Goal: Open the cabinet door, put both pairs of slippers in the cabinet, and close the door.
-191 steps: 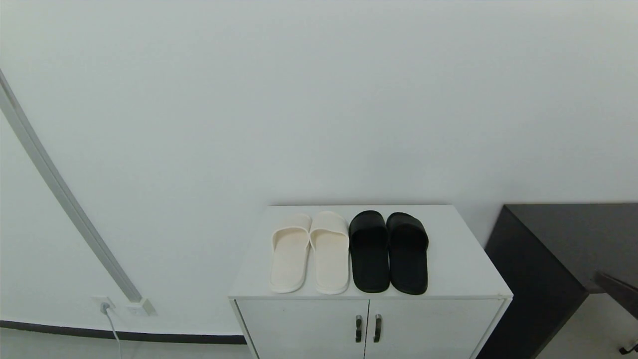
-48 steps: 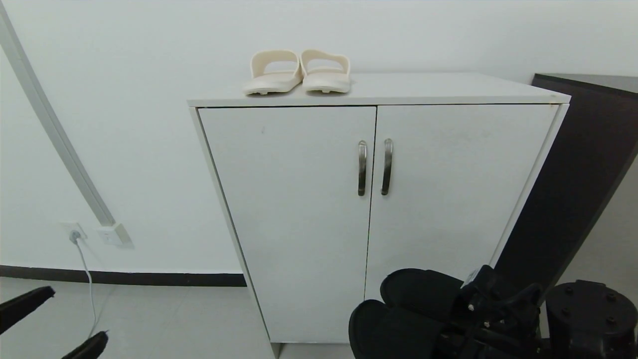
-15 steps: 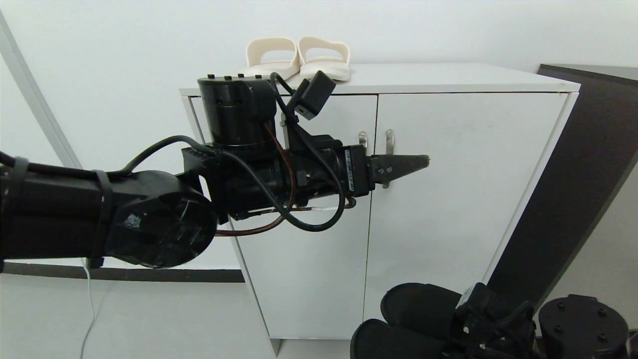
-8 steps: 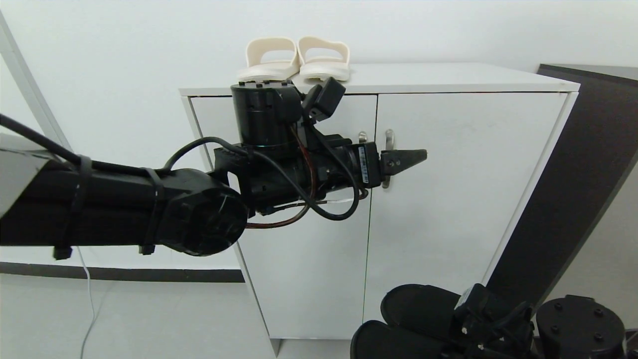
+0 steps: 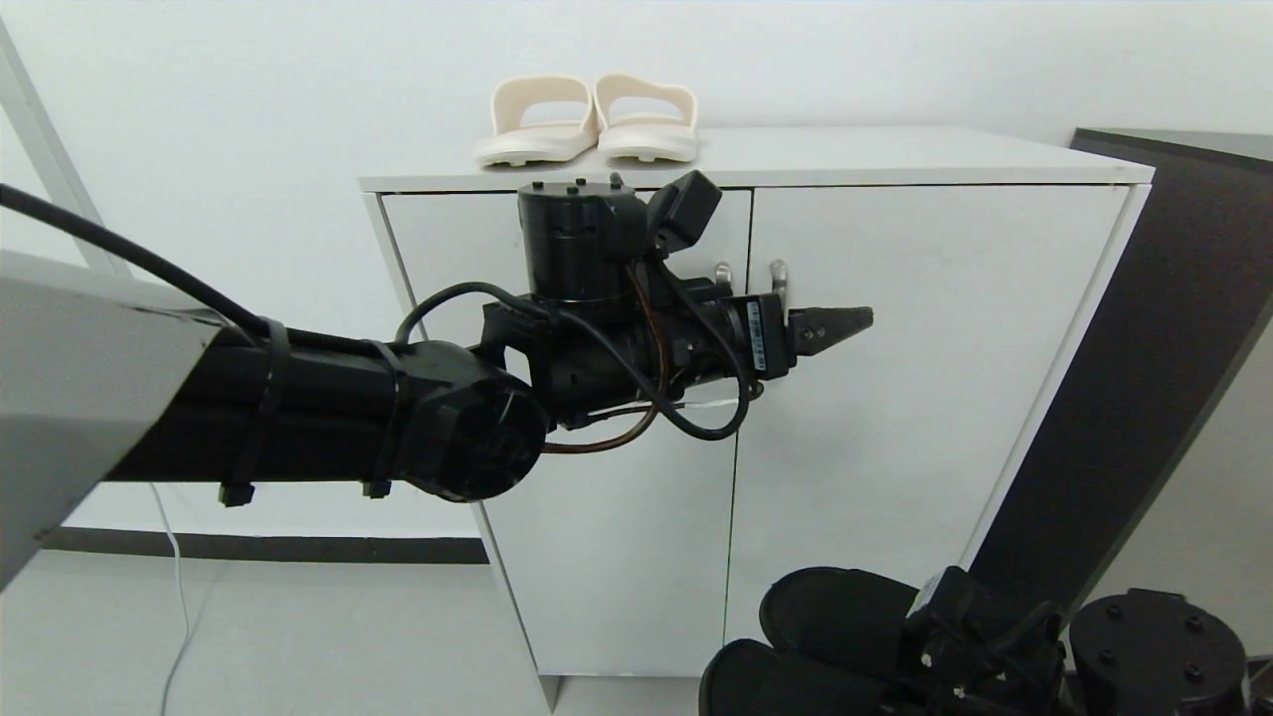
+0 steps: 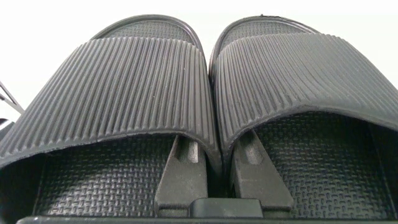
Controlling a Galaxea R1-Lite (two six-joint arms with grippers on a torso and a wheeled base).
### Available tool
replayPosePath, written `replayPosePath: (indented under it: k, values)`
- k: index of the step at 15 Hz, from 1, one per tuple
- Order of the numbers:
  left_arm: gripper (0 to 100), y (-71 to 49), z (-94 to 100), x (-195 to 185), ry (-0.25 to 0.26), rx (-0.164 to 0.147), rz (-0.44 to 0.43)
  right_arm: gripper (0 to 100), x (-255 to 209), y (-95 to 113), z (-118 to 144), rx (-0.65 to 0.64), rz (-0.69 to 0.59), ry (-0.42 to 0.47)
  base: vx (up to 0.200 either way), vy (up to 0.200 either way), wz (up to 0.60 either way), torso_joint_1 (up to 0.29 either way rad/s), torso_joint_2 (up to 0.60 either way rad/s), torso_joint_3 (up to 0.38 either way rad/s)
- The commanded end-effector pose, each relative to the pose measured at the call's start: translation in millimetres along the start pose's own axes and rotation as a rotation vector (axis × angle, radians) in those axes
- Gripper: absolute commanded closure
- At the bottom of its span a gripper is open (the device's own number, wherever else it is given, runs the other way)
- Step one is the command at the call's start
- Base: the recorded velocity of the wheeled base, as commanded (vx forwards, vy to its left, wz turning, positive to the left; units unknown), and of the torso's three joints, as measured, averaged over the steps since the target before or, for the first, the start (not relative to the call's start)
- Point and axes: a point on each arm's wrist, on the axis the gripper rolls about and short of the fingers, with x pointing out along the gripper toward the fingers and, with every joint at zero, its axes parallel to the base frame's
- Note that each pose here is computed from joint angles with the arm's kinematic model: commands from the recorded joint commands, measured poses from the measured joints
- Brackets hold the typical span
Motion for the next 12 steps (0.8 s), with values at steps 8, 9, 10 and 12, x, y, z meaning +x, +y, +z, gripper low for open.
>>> replayPosePath:
  k: [8,9,10,12]
  values:
    - [100,-22.0,-6.7,-27.7,0.024,-0.003,-0.023,100,-13.4,12.1,-16.1,-0.055,0.139,-0.019,0.0,0.0,0.0,0.0,0.0,0.0]
    - [100,-31.3,-8.9,-35.1,0.02,0.001,-0.042,100,-15.0,12.2,-19.3,-0.074,0.158,-0.014,0.0,0.0,0.0,0.0,0.0,0.0]
    - [100,-35.5,-9.0,-38.7,0.016,0.004,-0.052,100,-15.4,12.4,-20.1,-0.081,0.16,-0.011,0.0,0.0,0.0,0.0,0.0,0.0]
    - [100,-47.6,-11.8,-55.8,0.015,0.007,-0.073,100,-15.7,12.4,-20.9,-0.082,0.16,-0.008,0.0,0.0,0.0,0.0,0.0,0.0]
